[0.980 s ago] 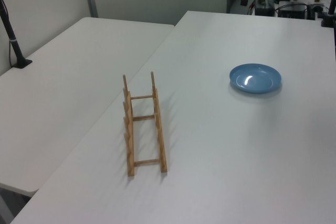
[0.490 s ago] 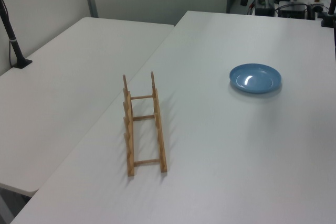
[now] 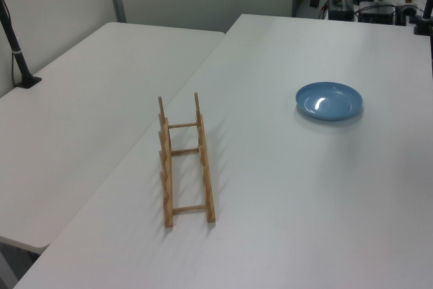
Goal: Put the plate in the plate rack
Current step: 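Move the open gripper toward the light blue plate, then lower the gripper onto the plate rim and close on it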
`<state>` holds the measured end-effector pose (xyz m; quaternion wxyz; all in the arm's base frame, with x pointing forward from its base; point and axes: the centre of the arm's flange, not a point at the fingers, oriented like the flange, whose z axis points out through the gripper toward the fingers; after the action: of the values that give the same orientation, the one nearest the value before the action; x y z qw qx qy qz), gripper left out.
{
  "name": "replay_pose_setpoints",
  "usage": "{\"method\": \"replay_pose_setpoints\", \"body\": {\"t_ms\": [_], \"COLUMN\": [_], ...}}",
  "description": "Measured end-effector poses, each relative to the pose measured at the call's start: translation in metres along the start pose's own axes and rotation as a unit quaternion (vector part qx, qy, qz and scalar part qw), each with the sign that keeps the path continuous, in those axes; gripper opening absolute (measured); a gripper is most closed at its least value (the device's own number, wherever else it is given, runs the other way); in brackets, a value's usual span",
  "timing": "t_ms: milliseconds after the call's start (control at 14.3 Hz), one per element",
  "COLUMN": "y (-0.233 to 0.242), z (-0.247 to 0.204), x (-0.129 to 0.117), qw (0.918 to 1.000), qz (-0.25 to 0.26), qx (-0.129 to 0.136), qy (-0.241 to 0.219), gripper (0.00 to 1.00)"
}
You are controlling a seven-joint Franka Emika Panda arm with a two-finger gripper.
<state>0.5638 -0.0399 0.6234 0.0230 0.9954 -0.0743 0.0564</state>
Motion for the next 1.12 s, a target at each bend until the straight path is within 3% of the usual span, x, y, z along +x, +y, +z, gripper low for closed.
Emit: {"method": "replay_pose_setpoints", "body": {"t_ms": [210, 420, 910, 1120], "y": [0.000, 0.005, 0.031, 0.036], "z": [0.000, 0.001, 0.016, 0.041], "x": [0.000, 0.000, -0.004, -0.008], "qw": [1.0000, 0.9987, 0.9819, 0.9790], "qz": [-0.010, -0.051, -0.188, -0.197], "qx": [0.000, 0.000, 0.001, 0.006], "qy": [0.000, -0.001, -0.027, -0.053], "gripper": [1.00, 1.00, 1.00, 1.00]}}
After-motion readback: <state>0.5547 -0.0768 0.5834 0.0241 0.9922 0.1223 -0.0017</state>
